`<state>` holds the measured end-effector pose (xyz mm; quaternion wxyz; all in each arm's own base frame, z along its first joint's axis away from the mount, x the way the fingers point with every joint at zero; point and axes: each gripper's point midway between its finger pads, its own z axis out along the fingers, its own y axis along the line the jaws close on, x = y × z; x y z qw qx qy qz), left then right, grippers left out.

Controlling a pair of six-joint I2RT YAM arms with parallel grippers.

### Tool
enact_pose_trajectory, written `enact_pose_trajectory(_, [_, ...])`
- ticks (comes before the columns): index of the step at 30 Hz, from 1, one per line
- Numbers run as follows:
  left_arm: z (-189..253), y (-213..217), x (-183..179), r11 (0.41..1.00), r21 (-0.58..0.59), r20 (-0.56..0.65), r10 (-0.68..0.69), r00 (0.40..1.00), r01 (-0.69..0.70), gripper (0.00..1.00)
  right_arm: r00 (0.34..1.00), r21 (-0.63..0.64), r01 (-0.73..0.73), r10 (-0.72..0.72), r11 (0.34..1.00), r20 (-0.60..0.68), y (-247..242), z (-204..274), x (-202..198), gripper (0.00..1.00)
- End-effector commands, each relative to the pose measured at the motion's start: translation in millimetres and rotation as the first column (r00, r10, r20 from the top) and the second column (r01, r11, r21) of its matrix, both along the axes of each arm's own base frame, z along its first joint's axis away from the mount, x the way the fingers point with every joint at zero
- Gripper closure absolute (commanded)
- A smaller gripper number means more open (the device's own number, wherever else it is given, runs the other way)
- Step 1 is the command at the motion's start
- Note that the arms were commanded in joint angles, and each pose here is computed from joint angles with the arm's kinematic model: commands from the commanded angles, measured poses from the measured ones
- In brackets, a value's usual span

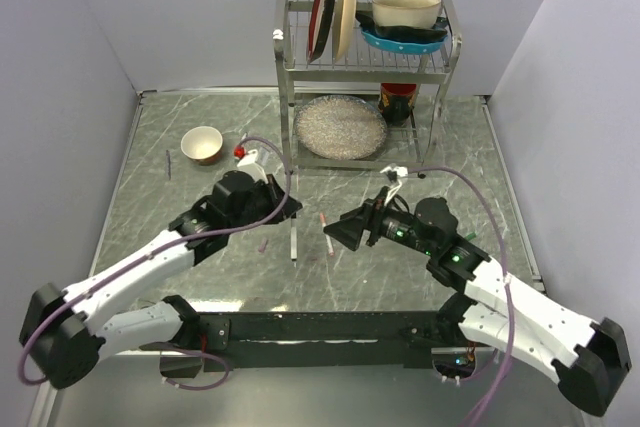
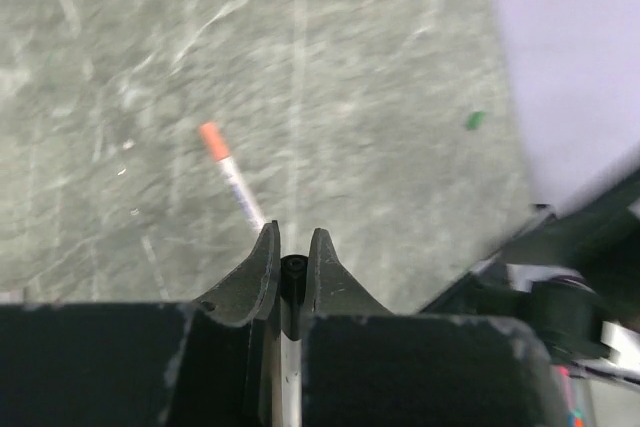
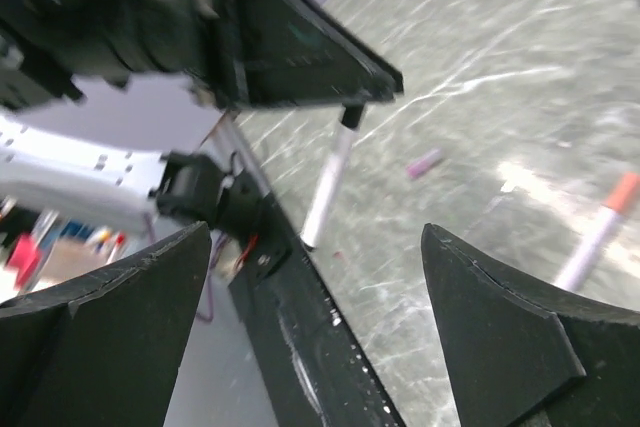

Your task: Insert the pens into the pen caps

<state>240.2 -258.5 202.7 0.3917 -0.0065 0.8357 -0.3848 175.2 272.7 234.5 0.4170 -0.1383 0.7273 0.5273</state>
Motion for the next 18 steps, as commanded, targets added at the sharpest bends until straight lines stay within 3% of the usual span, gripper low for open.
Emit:
enact_pose_trajectory(1, [-34, -5, 18, 0.998, 0.030, -0.045, 0.059, 0.997, -0.058, 0.99, 0.981, -0.103, 0.181, -0.187, 0.978, -0.047, -29, -25, 14, 0.06])
enact_pose_trajectory(12, [-91, -30, 70, 0.981, 0.062, -0.129, 0.192, 0.973, -0.185, 0.99, 0.966, -0.125, 0.217, -0.231, 0.968, -0.114, -33, -23, 15, 0.06])
enact_pose_trajectory(17, [-119, -31, 76, 0.969, 0.104, -0.185, 0.241, 0.953, -0.225, 0.99, 0.966, -0.118, 0.222, -0.235, 0.968, -0.109, -35, -21, 14, 0.06])
enact_pose_trajectory(18, [-124, -29, 74, 0.968, 0.109, -0.195, 0.245, 0.950, -0.228, 0.94, 0.966, -0.117, 0.225, -0.237, 0.967, -0.102, -36, -19, 14, 0.06])
